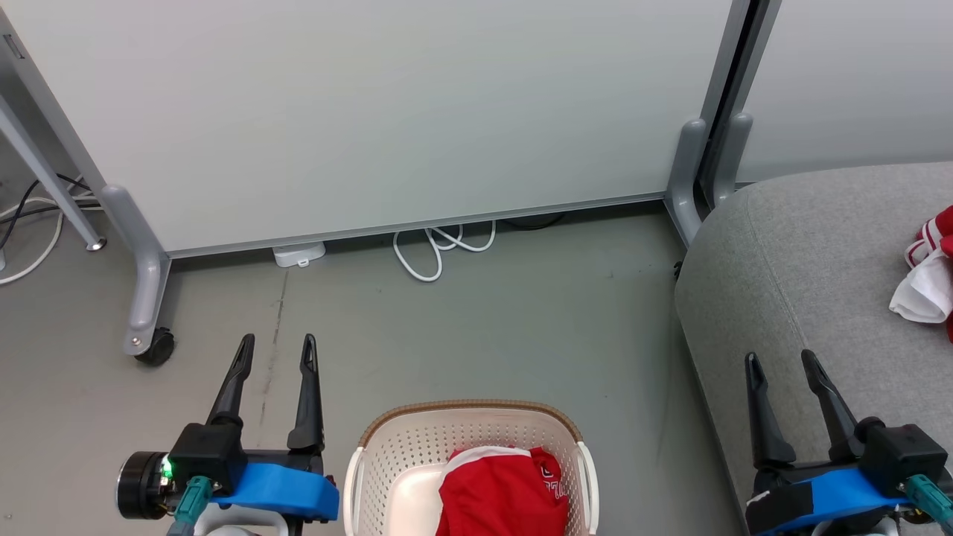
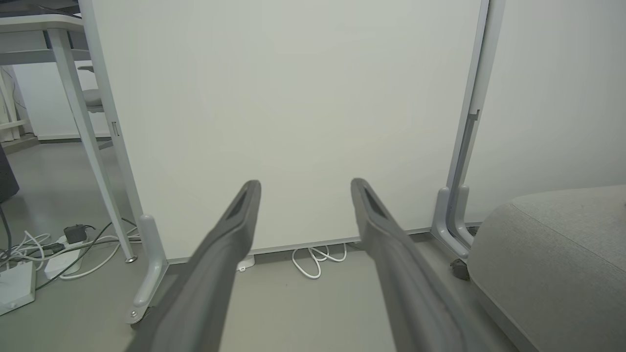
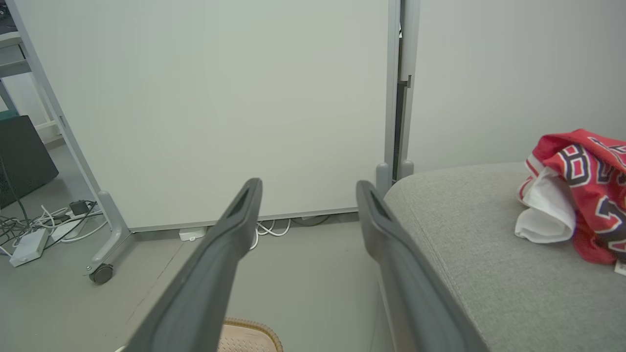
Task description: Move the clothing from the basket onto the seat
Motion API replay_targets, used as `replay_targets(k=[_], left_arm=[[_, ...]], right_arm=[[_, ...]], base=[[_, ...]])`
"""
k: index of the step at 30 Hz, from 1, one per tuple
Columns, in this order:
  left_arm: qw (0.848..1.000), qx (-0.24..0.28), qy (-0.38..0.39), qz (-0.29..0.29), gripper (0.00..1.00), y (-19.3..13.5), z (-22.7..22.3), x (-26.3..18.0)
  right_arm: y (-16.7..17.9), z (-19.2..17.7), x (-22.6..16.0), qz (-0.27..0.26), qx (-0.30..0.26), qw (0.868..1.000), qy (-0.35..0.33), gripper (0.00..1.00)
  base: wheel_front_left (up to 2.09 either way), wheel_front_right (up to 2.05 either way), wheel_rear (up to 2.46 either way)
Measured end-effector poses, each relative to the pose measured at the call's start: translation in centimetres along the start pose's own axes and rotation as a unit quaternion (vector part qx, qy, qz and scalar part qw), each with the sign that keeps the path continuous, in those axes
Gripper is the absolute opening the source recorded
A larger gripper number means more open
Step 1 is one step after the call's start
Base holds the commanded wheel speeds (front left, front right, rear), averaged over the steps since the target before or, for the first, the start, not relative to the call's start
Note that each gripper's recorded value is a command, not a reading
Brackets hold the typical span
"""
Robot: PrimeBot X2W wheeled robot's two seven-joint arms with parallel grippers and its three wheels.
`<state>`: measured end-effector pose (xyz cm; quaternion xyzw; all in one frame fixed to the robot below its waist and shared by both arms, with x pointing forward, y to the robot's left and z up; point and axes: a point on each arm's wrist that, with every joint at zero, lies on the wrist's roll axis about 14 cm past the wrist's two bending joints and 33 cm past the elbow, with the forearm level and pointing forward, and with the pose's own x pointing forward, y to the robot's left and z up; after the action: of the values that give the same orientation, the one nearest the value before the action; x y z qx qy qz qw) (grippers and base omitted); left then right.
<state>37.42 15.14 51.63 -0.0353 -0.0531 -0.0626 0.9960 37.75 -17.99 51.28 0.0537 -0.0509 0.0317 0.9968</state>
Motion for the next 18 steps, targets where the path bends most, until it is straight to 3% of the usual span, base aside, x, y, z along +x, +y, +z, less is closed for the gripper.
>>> replay_targets(k=[18], left_arm=[[1.0,0.001,0.009,-0.012,1.0,-0.57,-0.58,0.06]], right_arm=[[-0.27,-0.34,-0.36,-0.007,0.008,1.0,0.005,1.0]], base=[[0.0,0.0,0.0]])
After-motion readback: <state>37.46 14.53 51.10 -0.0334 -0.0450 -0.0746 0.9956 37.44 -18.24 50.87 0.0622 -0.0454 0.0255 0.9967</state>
